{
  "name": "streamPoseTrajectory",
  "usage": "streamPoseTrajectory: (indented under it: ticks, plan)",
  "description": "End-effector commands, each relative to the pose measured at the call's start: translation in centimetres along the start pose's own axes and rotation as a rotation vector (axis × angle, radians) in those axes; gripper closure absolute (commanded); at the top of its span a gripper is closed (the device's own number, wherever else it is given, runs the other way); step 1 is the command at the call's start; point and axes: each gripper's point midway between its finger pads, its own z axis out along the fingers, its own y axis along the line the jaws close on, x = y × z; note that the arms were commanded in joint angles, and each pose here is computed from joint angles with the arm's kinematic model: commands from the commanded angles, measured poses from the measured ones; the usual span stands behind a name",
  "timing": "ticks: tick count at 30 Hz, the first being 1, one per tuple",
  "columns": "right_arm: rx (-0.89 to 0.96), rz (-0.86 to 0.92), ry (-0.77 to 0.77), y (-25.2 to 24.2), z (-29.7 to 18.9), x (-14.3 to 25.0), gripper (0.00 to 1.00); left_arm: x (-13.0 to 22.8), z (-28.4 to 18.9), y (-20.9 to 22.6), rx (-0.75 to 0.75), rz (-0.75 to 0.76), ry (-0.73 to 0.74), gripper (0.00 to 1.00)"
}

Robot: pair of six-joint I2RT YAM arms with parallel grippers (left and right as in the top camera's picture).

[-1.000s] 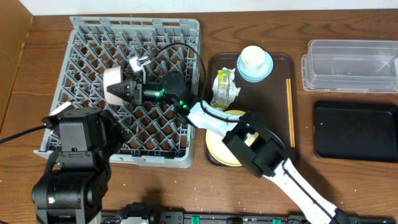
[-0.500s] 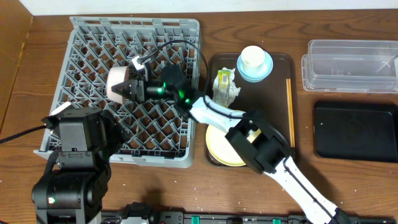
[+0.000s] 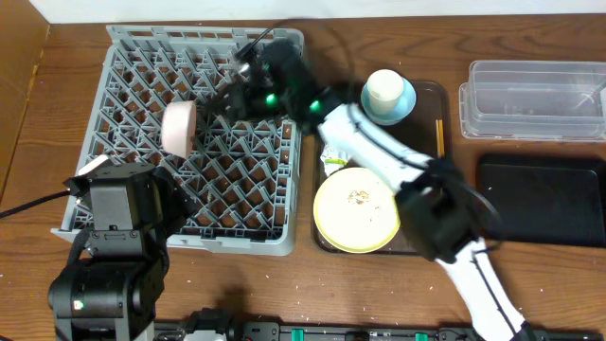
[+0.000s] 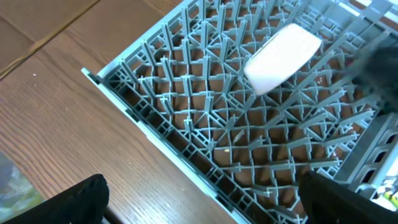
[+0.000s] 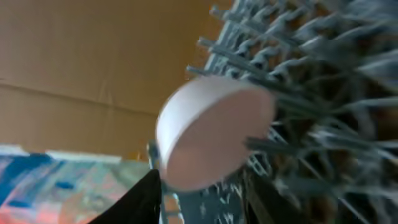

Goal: Sort waste into correct bins and load items into the dishwasher
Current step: 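Set the pink bowl down in the rack and open the right gripper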

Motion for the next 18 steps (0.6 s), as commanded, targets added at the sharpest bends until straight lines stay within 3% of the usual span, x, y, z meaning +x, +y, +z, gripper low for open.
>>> streamPoseTrajectory:
  ticks: [1,8,18]
  plan:
    - [0.066,-0.187,-0.099,4.4,-5.5,-3.1,0.59,-0.3,-0.2,0.2,-0.007,-0.017,-0.011,0.02]
    - [0.017,-0.325,-0.121,8.7,-5.7,-2.5,0.51,-0.3,-0.2,0.2,-0.007,-0.017,-0.011,0.02]
    - [-0.127,-0.505,-0.195,12.6,3.1,1.6,0.72,-0.3,-0.2,0.2,-0.007,-0.017,-0.011,0.02]
